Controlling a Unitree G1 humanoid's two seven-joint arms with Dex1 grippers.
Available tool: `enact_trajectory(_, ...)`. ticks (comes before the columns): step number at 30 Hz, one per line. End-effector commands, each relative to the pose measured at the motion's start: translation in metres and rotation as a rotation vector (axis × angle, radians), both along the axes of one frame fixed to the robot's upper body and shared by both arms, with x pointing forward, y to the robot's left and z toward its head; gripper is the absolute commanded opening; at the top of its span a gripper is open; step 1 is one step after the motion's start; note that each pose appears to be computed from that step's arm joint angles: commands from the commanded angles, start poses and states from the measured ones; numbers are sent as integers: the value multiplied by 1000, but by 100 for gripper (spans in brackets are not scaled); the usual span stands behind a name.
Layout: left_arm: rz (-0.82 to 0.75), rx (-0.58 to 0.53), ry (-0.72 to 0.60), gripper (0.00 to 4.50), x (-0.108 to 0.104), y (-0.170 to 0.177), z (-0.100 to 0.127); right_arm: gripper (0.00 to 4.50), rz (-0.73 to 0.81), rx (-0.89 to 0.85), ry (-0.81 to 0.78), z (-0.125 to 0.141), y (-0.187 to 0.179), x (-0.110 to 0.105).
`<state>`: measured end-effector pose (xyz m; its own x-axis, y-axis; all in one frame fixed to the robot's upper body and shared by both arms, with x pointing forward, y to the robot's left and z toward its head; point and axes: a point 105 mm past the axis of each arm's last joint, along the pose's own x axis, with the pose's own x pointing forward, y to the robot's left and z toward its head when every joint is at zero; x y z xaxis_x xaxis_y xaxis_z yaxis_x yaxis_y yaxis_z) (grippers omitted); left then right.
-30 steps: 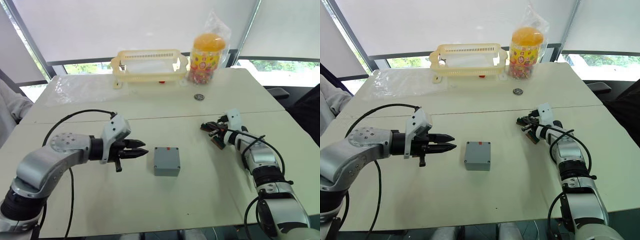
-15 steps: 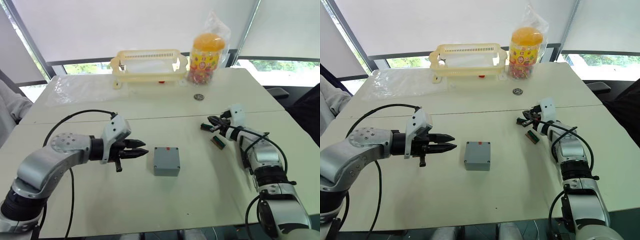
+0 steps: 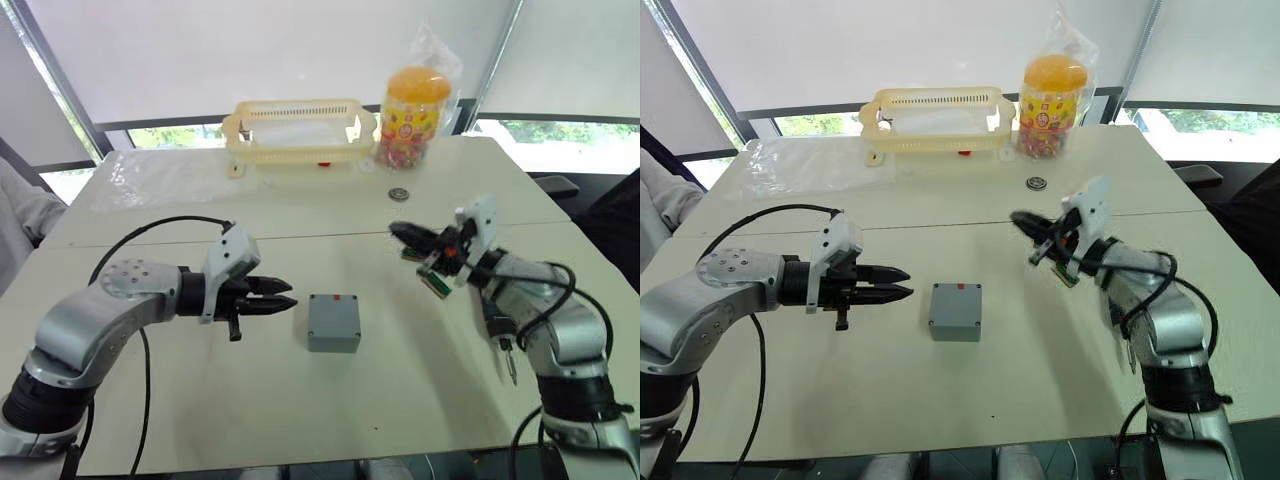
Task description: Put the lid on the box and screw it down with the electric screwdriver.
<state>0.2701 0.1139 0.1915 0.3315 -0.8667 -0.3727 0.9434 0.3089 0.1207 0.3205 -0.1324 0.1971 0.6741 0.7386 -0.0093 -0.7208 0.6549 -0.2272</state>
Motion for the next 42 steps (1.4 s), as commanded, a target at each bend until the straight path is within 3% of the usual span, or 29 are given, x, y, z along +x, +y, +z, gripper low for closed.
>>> enact_trajectory(1,-8,60,-41,125,3,2,-6,10,126,-2,19,-12,29,-26)
enact_trajectory(11,-13,48,-43,125,4,-1,-10,10,133,-60,4,-42,39,-22)
enact_trajectory(39,-13,46,-43,125,3,-3,-11,10,153,-127,24,-62,39,-16)
enact_trajectory(42,-11,47,-41,125,3,-2,-11,98,139,-125,5,-58,37,-13)
